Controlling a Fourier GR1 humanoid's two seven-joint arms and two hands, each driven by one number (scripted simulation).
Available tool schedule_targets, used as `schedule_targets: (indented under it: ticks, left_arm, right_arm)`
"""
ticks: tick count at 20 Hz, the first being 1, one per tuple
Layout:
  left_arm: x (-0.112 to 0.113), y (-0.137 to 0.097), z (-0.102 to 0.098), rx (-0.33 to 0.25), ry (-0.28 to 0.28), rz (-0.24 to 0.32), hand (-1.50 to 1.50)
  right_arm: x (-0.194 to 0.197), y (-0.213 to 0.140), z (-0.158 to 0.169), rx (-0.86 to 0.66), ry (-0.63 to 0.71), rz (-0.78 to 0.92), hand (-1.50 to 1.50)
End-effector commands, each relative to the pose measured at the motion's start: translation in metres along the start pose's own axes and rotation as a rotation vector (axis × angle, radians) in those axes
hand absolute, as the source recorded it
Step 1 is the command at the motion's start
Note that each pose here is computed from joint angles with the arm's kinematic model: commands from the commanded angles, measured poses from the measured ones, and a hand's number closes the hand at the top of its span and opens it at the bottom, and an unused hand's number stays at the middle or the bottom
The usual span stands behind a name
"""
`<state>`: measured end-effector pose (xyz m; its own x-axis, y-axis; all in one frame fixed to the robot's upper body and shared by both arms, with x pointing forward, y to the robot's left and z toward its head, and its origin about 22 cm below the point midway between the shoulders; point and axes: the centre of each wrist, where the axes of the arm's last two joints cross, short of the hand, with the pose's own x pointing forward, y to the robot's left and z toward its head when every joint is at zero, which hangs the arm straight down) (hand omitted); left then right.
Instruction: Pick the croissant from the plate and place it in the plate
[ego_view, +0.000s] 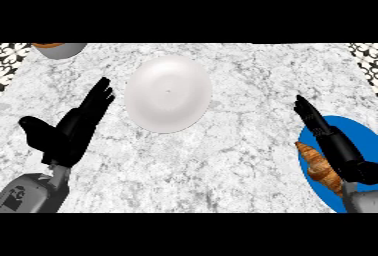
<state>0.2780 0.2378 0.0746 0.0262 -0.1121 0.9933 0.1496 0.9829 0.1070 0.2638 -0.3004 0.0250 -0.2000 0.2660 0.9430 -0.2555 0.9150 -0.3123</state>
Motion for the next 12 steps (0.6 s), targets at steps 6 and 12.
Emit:
schedule_targets:
  ticks: [6,12]
  left_arm:
    - [-0.058,0.049,0.030,0.181,0.004,-0.139,0.00]
    - [-0.090,0.039,0.036,0.175,0.013,-0.084,0.00]
  right_arm:
    - [0.033,0.031,-0.029,0.145,0.077,-0.390,1.50]
    - [-0.003,0.048,0.013,-0.297,-0.082,-0.087,-1.50]
